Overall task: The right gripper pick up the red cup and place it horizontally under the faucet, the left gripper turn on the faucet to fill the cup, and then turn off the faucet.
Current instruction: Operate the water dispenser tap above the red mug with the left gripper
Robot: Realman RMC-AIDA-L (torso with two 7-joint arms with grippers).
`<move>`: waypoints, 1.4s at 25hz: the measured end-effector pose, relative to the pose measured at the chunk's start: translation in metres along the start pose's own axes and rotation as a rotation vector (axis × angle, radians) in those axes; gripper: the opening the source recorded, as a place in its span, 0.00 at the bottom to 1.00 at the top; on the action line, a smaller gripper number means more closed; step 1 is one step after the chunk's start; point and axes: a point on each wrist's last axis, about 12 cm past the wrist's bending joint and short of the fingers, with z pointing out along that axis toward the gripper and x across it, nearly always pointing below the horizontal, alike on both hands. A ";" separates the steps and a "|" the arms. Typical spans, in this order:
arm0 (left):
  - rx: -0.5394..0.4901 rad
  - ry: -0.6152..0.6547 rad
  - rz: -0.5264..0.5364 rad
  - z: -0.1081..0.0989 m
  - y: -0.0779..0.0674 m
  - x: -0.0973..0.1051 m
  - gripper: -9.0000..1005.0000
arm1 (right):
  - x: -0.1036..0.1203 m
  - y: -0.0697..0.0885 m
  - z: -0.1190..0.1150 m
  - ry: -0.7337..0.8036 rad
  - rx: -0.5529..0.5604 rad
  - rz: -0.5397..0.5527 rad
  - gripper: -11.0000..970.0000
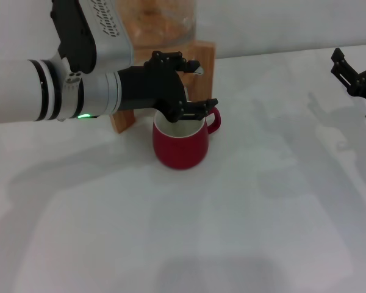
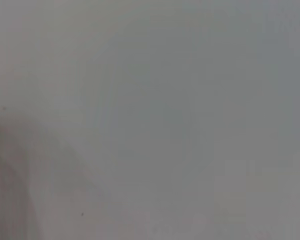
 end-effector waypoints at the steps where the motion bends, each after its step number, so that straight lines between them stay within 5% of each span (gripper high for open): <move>1: 0.001 -0.001 0.002 0.000 0.000 -0.001 0.76 | 0.000 0.000 0.000 0.000 0.000 0.000 0.87; 35: -0.001 -0.003 -0.020 -0.015 -0.022 0.002 0.77 | 0.001 0.004 -0.004 -0.008 -0.019 0.006 0.87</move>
